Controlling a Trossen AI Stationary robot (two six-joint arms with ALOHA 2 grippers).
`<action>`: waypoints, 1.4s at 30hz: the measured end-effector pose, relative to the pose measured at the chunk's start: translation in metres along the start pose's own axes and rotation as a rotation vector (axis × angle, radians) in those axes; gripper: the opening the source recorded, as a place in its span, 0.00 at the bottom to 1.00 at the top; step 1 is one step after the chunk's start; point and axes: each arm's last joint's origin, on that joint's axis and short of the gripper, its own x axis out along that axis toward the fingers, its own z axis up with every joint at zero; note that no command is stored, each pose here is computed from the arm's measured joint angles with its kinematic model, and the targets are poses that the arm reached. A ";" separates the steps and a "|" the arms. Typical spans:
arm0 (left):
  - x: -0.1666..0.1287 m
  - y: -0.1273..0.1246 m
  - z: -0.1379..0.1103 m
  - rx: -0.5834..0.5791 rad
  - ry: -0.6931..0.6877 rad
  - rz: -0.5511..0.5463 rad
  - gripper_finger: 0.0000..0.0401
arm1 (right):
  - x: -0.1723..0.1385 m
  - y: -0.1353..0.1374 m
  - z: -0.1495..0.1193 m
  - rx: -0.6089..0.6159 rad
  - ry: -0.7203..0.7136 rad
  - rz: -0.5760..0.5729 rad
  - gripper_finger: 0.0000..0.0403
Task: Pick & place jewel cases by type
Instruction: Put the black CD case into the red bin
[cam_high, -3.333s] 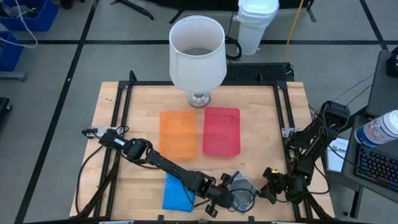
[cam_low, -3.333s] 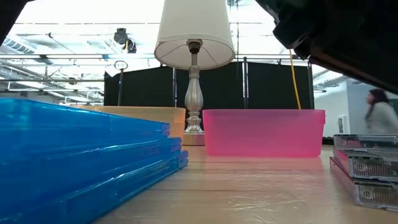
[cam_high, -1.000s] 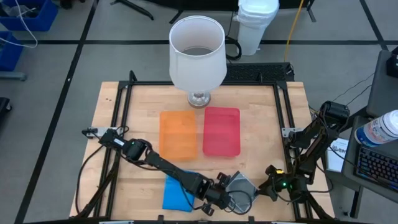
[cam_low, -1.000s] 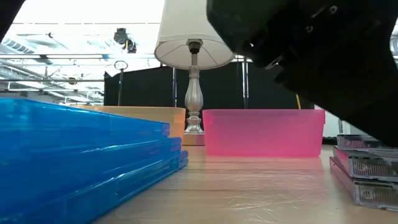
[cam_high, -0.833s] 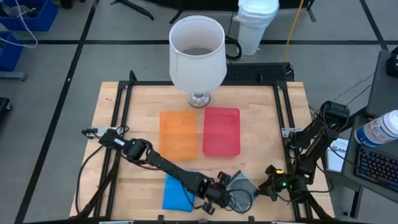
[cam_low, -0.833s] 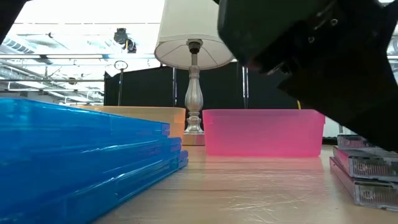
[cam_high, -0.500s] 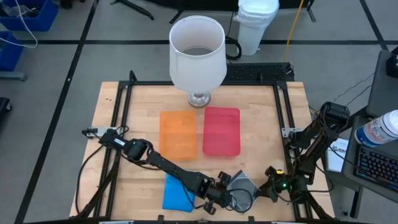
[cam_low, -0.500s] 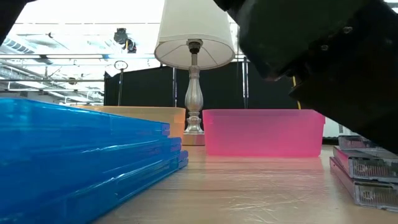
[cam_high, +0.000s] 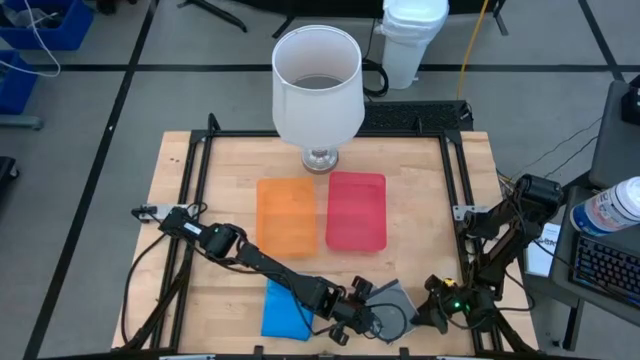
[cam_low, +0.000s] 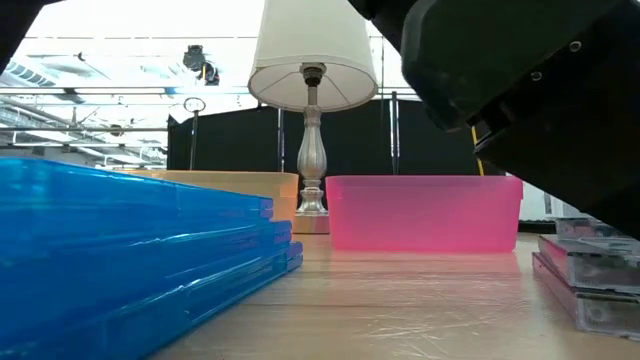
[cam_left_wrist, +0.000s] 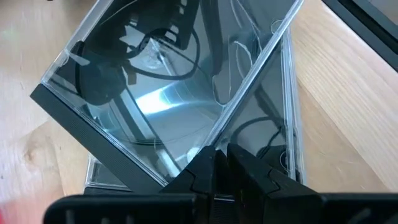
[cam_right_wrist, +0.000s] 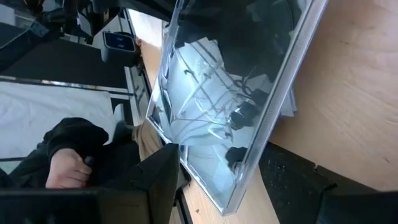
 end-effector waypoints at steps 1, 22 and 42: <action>0.000 0.000 0.000 -0.001 -0.007 0.001 0.13 | 0.000 0.000 0.000 -0.005 0.000 0.000 0.49; 0.010 -0.002 0.001 0.019 -0.060 0.009 0.13 | 0.000 0.001 0.000 -0.125 -0.003 0.015 0.17; -0.022 -0.046 0.041 0.170 -0.181 -0.028 0.13 | 0.000 0.009 -0.001 -0.262 -0.022 0.096 0.08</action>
